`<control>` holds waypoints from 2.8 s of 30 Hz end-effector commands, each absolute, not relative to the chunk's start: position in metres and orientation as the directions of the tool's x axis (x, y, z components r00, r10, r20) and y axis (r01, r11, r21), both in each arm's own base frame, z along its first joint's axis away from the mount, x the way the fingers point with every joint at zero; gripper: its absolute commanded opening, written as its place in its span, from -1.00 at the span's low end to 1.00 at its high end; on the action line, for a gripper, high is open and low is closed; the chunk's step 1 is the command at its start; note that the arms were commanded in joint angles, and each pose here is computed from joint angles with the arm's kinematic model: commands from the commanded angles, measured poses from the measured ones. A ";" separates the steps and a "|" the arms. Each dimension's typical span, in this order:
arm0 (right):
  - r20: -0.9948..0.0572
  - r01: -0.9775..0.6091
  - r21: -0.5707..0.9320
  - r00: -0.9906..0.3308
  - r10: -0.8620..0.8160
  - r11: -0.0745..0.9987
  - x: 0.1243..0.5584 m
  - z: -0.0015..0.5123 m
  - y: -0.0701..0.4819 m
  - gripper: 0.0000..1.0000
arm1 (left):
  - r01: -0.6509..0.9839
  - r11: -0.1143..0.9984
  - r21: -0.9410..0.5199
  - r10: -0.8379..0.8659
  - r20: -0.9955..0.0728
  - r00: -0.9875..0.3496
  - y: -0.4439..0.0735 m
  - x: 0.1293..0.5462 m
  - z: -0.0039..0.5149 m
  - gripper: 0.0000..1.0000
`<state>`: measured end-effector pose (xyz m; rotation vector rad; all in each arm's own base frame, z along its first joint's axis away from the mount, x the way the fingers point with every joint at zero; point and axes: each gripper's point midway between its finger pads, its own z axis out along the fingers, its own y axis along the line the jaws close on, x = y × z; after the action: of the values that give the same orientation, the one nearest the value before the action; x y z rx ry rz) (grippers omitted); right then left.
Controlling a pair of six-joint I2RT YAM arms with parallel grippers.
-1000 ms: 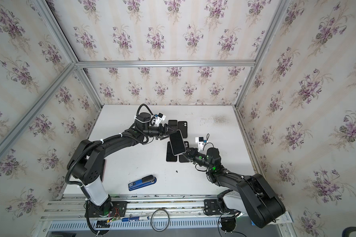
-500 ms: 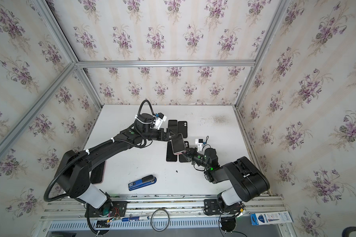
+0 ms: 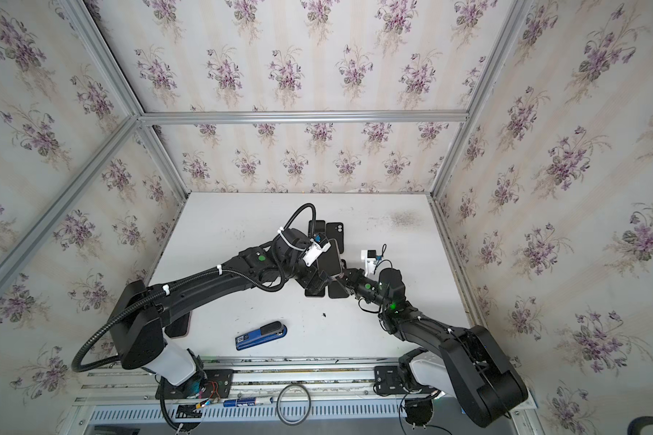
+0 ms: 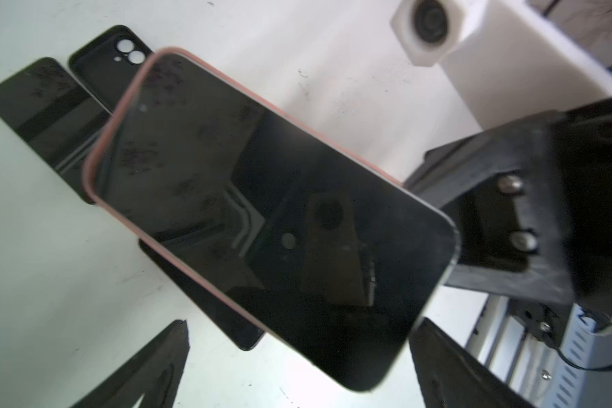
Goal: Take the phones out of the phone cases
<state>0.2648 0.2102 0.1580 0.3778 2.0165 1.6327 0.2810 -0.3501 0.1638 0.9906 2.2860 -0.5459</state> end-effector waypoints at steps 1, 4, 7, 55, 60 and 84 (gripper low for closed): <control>-0.258 -0.152 0.958 -0.824 0.505 0.241 0.264 0.169 0.212 -1.00 | 0.740 0.673 -0.002 0.550 -0.667 -0.503 -0.346 0.298 0.168 0.96; -0.263 -0.159 0.958 -0.824 0.502 0.240 0.263 0.172 0.212 -1.00 | 0.727 0.686 0.027 0.545 -0.681 -0.489 -0.349 0.306 0.175 0.91; -0.261 -0.155 0.958 -0.825 0.502 0.243 0.262 0.171 0.212 -1.00 | 0.740 0.669 0.071 0.570 -0.688 -0.450 -0.357 0.305 0.179 0.89; -0.129 0.126 0.908 -0.822 0.555 0.399 0.389 0.130 0.285 -1.00 | 0.306 0.558 0.772 0.806 -0.417 -0.419 -0.142 0.418 0.166 -1.00; -0.105 0.145 0.906 -0.833 0.543 0.398 0.405 0.118 0.298 -1.00 | 0.331 0.577 0.746 0.803 -0.445 -0.396 -0.142 0.416 0.154 -1.00; 0.021 0.352 0.838 -0.783 0.621 0.416 0.443 0.045 0.352 -0.67 | 0.515 0.413 0.751 0.909 -0.303 -0.287 -0.167 0.421 0.065 -0.67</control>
<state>0.4387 0.3480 0.0432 0.8256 2.3963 1.3000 0.4229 -0.1644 0.0744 1.1586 1.9302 0.7041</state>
